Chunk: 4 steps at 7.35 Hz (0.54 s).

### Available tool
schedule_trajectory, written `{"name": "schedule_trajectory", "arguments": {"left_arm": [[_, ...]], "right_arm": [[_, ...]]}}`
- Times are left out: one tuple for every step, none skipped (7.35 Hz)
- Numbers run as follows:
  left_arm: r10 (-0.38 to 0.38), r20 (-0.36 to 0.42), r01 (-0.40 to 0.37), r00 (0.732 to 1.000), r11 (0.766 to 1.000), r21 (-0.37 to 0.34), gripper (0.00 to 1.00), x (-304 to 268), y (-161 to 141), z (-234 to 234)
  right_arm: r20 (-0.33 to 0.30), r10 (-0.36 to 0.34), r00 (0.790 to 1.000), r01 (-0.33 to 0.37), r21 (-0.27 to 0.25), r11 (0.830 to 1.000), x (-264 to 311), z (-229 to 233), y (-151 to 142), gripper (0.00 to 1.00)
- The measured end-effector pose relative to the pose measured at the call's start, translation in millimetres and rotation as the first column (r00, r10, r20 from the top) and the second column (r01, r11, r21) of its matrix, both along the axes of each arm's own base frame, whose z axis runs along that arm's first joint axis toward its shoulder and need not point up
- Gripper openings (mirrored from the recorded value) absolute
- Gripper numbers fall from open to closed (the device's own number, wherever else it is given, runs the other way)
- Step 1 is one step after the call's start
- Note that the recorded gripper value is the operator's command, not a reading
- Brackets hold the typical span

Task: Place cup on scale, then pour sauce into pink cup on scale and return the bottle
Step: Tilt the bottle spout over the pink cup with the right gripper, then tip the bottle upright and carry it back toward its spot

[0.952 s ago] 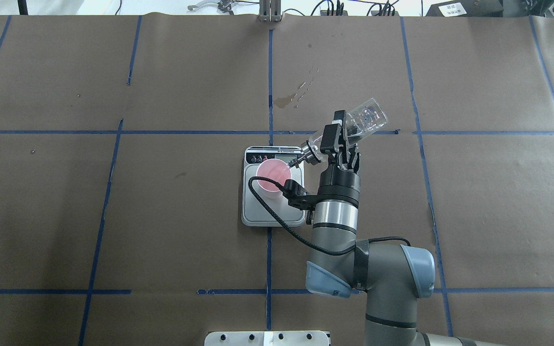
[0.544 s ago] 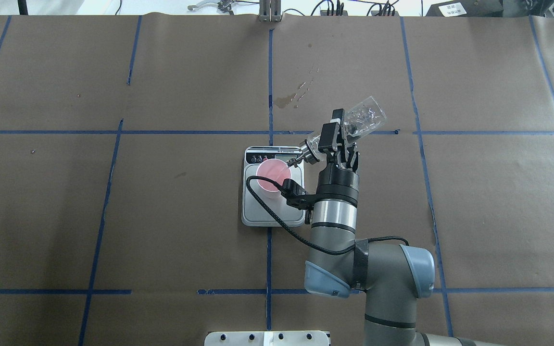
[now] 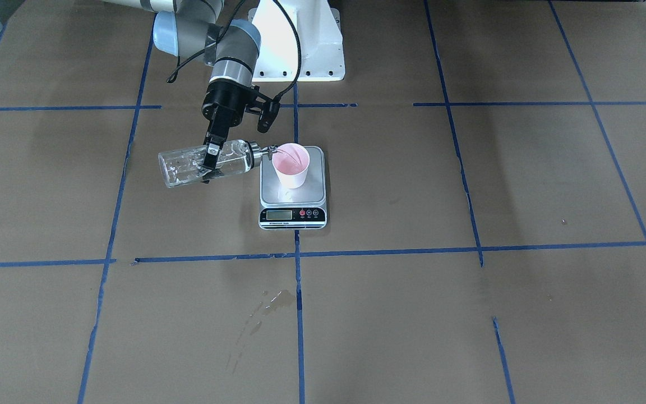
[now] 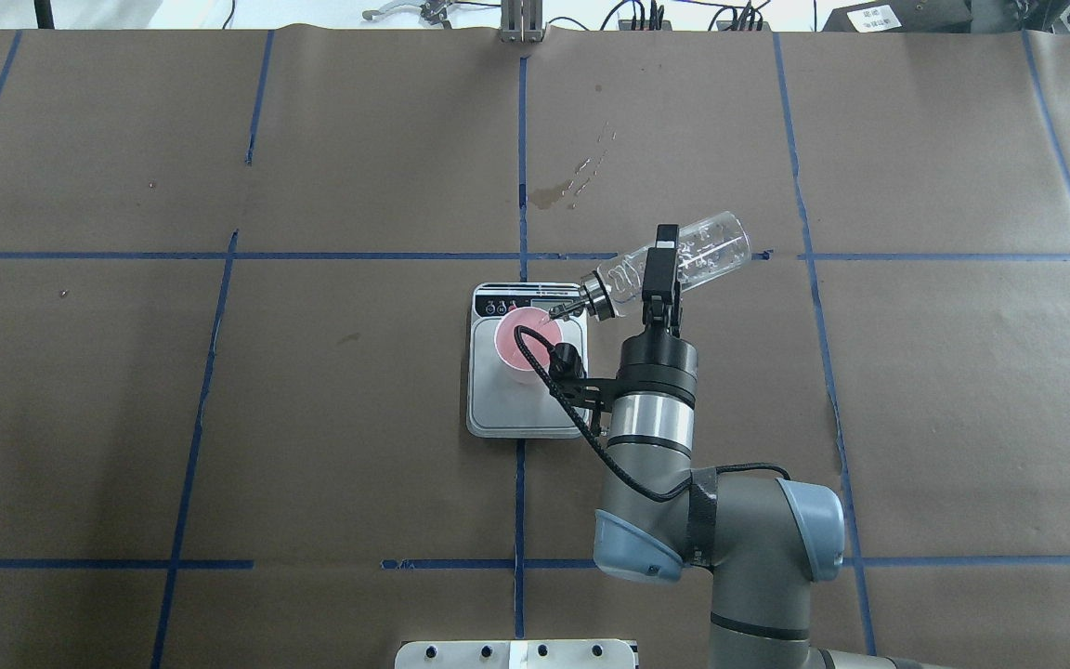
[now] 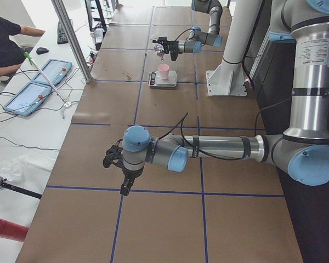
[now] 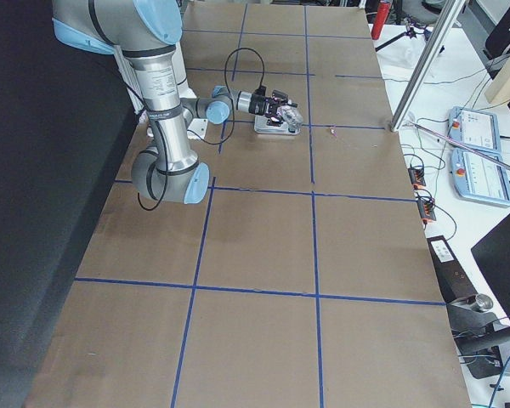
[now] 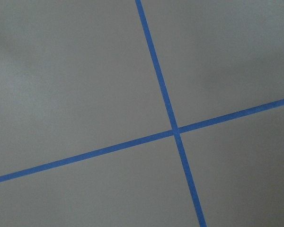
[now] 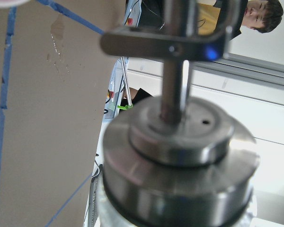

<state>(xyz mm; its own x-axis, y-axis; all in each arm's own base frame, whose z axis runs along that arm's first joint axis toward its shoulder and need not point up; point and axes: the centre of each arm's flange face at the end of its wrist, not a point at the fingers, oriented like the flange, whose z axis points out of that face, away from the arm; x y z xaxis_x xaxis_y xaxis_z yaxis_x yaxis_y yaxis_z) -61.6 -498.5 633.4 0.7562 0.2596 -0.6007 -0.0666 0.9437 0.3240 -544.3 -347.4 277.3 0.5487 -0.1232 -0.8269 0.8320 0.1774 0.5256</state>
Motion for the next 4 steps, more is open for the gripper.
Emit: {"name": "schedule_trajectory", "arguments": {"left_arm": [[0.000, 0.000, 0.000, 1.000, 1.000, 0.001, 1.00, 0, 0, -1], [0.000, -0.001, 0.000, 1.000, 1.000, 0.001, 1.00, 0, 0, -1], [0.000, -0.001, 0.000, 1.000, 1.000, 0.001, 1.00, 0, 0, -1], [0.000, -0.002, 0.000, 1.000, 1.000, 0.001, 1.00, 0, 0, -1]], "right_arm": [[0.072, 0.004, 0.997, -0.004, -0.012, 1.000, -1, 2, 1, 0.00], [0.143, 0.006, 0.990, -0.002, -0.028, 1.000, 1, 0, 2, 0.00], [0.206, 0.002, 0.979, 0.007, -0.045, 0.999, 7, -6, 5, 0.00], [0.263, -0.002, 0.965, 0.019, -0.061, 0.998, 16, -14, 8, 0.00]]}}
